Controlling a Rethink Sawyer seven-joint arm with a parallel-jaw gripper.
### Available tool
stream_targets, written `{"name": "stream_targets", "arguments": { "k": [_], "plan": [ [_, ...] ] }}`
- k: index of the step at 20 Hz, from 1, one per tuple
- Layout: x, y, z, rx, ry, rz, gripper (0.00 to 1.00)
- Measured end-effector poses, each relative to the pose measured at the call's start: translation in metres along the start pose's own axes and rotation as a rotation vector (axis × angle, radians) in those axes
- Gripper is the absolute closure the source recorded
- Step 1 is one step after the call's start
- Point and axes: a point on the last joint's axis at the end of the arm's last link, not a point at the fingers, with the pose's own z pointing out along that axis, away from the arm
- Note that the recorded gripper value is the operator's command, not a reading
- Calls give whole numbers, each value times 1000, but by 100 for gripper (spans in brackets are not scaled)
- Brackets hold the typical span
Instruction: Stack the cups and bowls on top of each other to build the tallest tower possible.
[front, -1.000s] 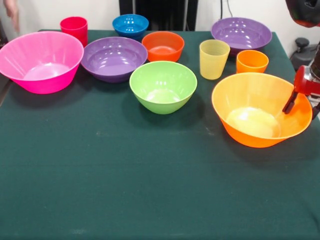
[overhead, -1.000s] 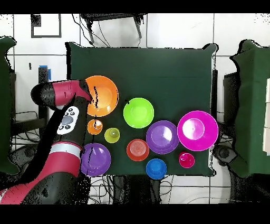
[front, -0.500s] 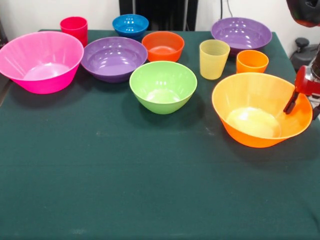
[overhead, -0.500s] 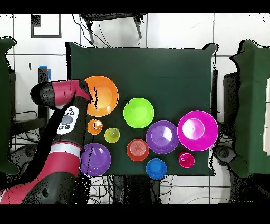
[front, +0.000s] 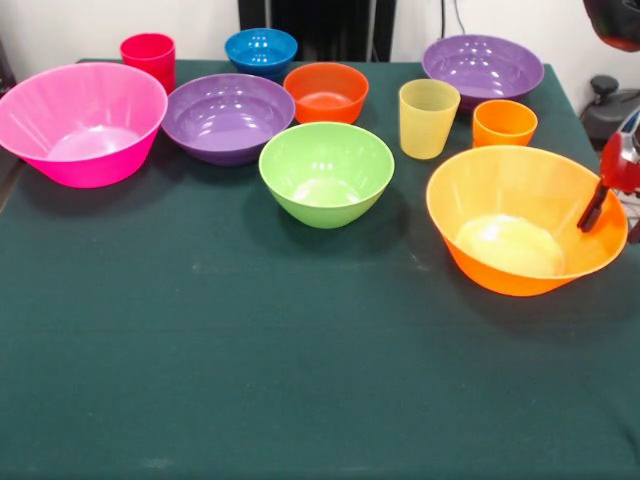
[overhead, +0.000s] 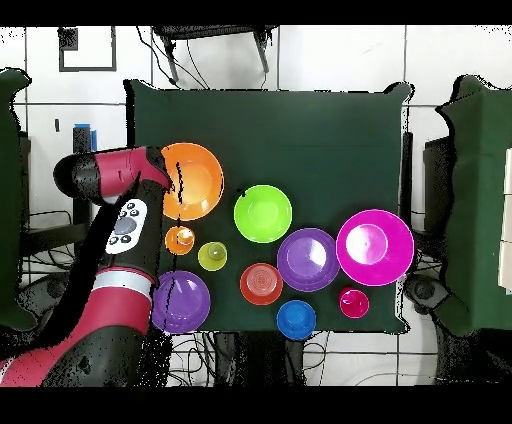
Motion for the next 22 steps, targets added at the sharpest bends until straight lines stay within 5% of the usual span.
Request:
{"name": "stream_targets", "arguments": {
  "k": [4, 5, 22],
  "plan": [
    [0, 0, 0, 0, 0, 0, 0],
    [0, 0, 0, 1, 0, 0, 100],
    [-22, -10, -30, -2, -47, 25, 100]
  ]
}}
